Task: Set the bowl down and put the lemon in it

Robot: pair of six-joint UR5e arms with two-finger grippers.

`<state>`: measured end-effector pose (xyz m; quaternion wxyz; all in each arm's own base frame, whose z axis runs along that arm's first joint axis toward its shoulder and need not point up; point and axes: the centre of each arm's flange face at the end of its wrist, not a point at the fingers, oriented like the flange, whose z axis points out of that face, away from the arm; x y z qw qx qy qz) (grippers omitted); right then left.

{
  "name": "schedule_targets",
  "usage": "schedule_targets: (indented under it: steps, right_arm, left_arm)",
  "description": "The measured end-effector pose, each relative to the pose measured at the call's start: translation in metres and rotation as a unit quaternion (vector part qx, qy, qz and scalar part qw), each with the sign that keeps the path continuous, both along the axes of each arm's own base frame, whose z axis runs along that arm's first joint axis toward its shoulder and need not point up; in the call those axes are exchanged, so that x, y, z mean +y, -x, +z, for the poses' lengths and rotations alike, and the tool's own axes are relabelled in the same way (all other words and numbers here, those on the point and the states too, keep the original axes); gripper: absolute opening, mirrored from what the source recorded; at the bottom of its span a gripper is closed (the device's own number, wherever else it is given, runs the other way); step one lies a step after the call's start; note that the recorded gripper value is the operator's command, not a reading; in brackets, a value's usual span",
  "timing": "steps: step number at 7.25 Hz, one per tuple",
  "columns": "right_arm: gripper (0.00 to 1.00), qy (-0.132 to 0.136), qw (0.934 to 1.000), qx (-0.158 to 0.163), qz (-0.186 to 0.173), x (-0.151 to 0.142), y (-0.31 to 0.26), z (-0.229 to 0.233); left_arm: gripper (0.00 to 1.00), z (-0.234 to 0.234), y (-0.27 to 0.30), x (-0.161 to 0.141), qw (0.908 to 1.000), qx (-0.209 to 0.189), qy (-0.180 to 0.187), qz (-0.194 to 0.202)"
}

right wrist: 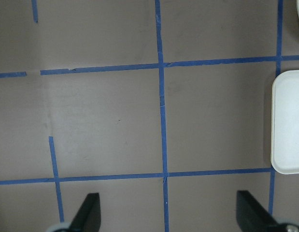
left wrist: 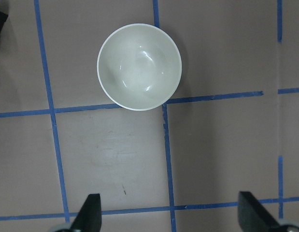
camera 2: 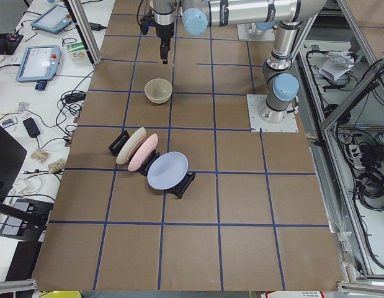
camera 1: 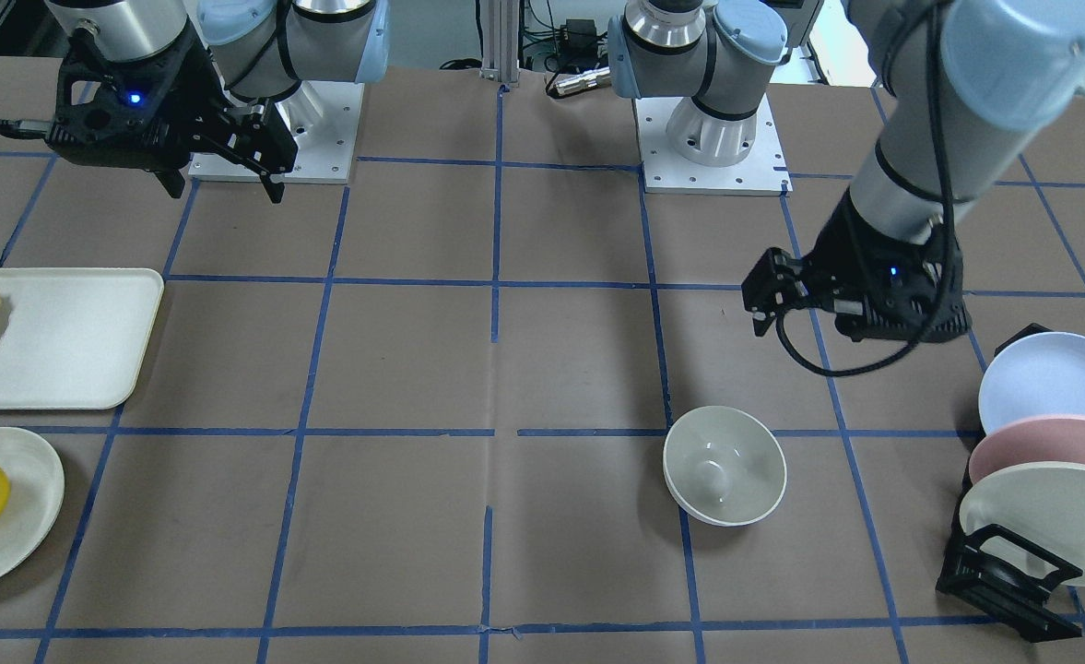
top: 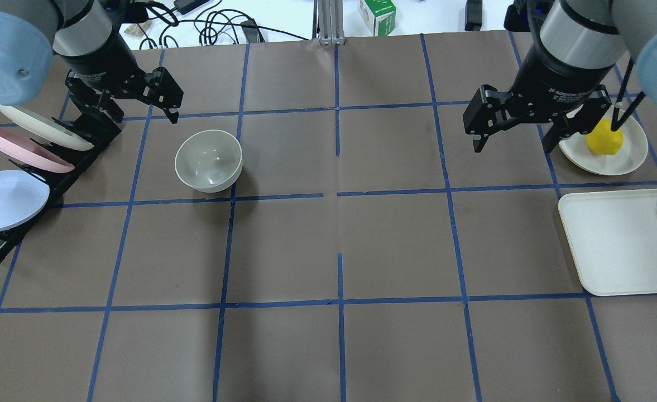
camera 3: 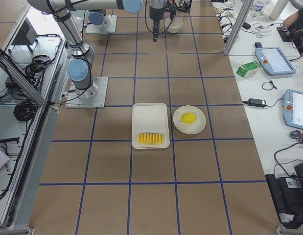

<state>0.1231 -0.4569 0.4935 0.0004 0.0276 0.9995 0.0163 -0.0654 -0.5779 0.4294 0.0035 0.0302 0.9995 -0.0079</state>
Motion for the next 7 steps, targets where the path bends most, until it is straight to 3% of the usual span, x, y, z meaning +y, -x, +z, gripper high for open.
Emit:
schedule_targets:
  steps: [2, 4, 6, 7]
  right_arm:
    - [1.0, -0.012, 0.9989, 0.039, -0.024, -0.011, 0.04, -0.012]
    - [1.0, -0.022, 0.9975, 0.05, -0.045, -0.042, 0.108, -0.04]
    - [1.0, -0.004, 0.9983, 0.053, -0.022, -0.08, 0.176, -0.075]
    - [1.0, -0.001, 0.9985, 0.053, -0.011, -0.087, 0.2, -0.086]
  left_arm:
    - [1.0, -0.072, -0.027, -0.039, 0.9998, 0.006, -0.016, -0.013]
    - [1.0, -0.14, -0.044, -0.047, 0.9994, 0.01, -0.032, -0.009]
    - [1.0, -0.191, -0.047, -0.051, 0.9992, 0.022, -0.032, -0.004]
    - [0.95, -0.205, -0.045, -0.053, 0.9991, 0.032, -0.029, -0.003]
